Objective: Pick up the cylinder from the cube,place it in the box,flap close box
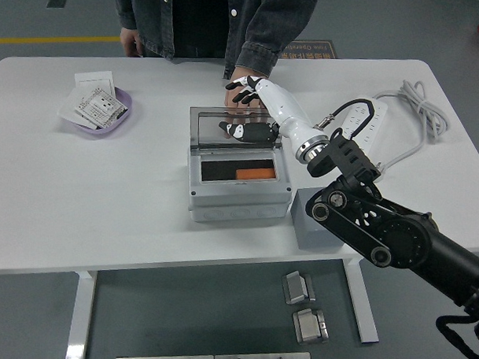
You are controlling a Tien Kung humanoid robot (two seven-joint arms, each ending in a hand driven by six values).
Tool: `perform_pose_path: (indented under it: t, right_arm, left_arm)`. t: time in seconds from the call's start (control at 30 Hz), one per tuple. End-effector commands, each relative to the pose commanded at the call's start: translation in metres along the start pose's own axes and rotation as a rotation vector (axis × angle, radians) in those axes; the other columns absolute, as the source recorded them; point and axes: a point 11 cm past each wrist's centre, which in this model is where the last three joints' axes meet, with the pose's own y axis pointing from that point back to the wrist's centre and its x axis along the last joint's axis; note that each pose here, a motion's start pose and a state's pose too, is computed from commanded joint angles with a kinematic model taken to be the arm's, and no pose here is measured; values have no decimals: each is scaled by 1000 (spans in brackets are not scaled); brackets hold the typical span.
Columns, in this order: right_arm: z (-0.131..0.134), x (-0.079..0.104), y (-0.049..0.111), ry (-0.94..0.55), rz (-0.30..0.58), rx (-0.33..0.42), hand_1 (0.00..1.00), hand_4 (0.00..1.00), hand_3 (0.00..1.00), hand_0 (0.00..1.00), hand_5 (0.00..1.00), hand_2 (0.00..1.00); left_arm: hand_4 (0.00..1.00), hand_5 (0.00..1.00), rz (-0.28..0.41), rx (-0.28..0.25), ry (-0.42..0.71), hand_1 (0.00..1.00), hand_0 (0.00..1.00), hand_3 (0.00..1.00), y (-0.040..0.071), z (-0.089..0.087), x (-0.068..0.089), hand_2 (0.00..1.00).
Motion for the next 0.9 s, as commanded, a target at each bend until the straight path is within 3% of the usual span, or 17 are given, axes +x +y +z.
perform_pose_path:
  t: [0.2,0.4,0.9]
  right_arm:
    - [16,-5,-9,-24,-8,-48,627,840,736,730,251,632]
    - [32,-20,-8,-32,-39,-91,625,840,736,731,255,631]
    - [16,-22,18,47,-80,-17,621,837,733,732,283,634]
  left_arm:
    - [658,307,1,0,-7,635,640,607,0,2,0,477]
    - [656,305,-2,-7,-12,635,640,607,1,5,-2,477]
    - [654,304,4,-12,-12,636,641,607,1,6,2,478]
